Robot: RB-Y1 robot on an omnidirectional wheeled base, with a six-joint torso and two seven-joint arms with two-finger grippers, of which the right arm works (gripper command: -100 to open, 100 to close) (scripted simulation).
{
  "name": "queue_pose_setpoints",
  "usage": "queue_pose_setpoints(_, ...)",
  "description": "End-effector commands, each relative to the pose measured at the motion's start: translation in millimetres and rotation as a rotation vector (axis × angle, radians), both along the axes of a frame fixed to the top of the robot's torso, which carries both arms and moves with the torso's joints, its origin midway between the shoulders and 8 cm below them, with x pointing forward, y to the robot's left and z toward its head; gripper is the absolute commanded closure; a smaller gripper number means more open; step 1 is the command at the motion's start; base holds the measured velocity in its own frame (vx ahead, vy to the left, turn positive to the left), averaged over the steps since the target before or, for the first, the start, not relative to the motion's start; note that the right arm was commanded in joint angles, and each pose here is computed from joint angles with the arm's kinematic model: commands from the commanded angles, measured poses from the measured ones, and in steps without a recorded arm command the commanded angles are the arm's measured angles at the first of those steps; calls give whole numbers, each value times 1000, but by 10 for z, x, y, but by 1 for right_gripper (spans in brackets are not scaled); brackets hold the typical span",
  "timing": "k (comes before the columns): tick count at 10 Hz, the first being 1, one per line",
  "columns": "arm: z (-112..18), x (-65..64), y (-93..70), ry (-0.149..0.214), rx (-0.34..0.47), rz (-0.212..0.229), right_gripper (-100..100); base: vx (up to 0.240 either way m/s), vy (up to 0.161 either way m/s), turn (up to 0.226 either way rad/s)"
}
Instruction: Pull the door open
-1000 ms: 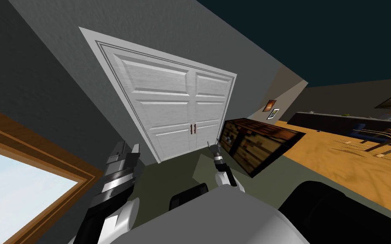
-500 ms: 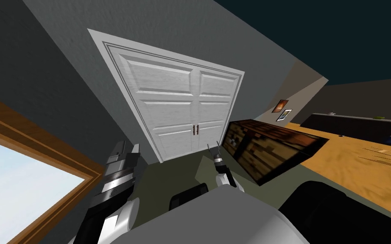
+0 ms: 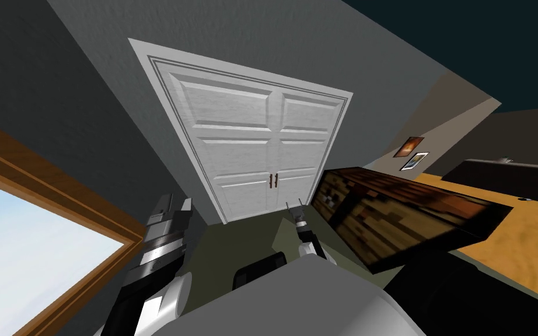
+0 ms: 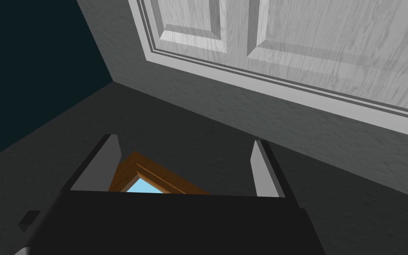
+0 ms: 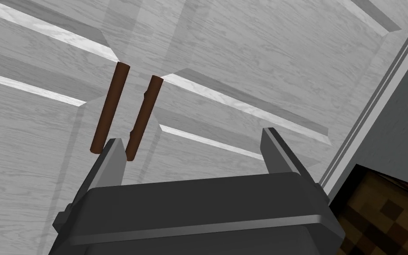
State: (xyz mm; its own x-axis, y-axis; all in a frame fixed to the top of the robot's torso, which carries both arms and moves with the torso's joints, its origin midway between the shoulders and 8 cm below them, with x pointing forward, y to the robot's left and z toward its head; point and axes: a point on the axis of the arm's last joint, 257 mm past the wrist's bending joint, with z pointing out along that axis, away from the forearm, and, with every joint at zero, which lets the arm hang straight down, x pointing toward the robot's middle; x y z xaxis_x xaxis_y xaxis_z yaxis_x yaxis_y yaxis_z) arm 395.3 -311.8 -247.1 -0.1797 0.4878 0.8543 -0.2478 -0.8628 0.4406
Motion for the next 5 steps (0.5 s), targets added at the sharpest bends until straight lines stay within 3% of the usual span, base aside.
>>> queue_pose_setpoints(1,-162,-21,-55,22,51,7,-100,100,-6,111)
queue_pose_setpoints(3,-338,-55,-135,46,110,11,-100,108,-2,126)
queue_pose_setpoints(4,-344,-57,-137,46,115,12,-100,69,-11,44)
queue_pose_setpoints(5,-429,-77,-180,58,142,13,-100,53,-4,74)
